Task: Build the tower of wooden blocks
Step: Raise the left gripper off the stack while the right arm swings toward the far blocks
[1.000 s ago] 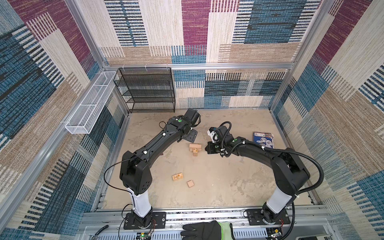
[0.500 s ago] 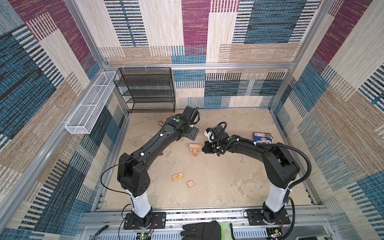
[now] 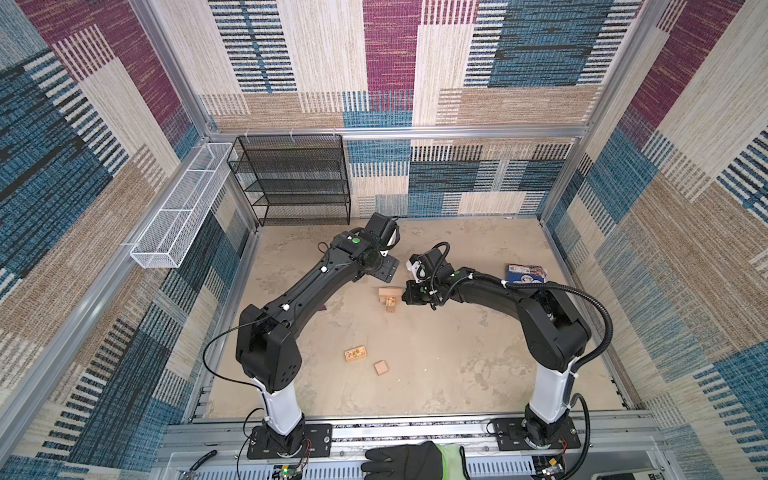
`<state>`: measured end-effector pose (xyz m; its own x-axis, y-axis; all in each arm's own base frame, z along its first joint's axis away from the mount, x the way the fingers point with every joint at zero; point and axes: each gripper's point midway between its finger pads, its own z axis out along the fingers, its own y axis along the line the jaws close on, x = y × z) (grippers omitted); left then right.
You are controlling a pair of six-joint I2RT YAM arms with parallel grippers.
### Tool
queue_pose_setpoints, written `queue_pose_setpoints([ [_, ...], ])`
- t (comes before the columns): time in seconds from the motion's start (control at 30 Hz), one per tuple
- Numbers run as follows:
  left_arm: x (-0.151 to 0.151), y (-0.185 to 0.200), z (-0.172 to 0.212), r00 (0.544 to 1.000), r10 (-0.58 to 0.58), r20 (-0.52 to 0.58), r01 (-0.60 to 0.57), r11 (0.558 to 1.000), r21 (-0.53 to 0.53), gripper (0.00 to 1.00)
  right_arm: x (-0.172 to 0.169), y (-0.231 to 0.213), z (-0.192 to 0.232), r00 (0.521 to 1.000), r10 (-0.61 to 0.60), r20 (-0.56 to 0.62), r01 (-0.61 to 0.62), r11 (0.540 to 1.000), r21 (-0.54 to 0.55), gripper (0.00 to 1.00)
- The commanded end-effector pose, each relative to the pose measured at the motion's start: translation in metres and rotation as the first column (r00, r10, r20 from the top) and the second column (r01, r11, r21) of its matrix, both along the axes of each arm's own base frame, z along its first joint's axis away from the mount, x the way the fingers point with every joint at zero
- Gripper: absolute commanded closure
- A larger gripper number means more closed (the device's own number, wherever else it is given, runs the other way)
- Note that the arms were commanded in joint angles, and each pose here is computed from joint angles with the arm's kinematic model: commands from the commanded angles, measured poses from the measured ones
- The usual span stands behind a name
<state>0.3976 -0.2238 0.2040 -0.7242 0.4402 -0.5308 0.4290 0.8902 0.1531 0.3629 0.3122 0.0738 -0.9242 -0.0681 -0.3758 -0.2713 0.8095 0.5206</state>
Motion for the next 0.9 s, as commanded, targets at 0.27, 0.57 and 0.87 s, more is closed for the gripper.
queue_pose_setpoints([
  [0.27,0.002,0.001,0.001,1.000,-0.005,-0.001,0.006,1.000,0.008,0.20,-0.006,0.000,0.006,1.000,0.003,-0.026,-0.003,1.000,0.005,1.00],
  [0.57,0.005,0.007,0.000,1.000,0.010,0.004,-0.010,1.000,0.023,0.20,-0.014,-0.007,0.026,1.000,0.002,0.002,-0.002,1.000,0.014,1.00],
  [0.87,0.013,0.019,-0.005,0.999,0.039,-0.015,-0.039,0.999,0.009,0.21,0.008,-0.009,0.061,0.985,-0.002,0.172,0.002,1.000,0.001,0.89],
])
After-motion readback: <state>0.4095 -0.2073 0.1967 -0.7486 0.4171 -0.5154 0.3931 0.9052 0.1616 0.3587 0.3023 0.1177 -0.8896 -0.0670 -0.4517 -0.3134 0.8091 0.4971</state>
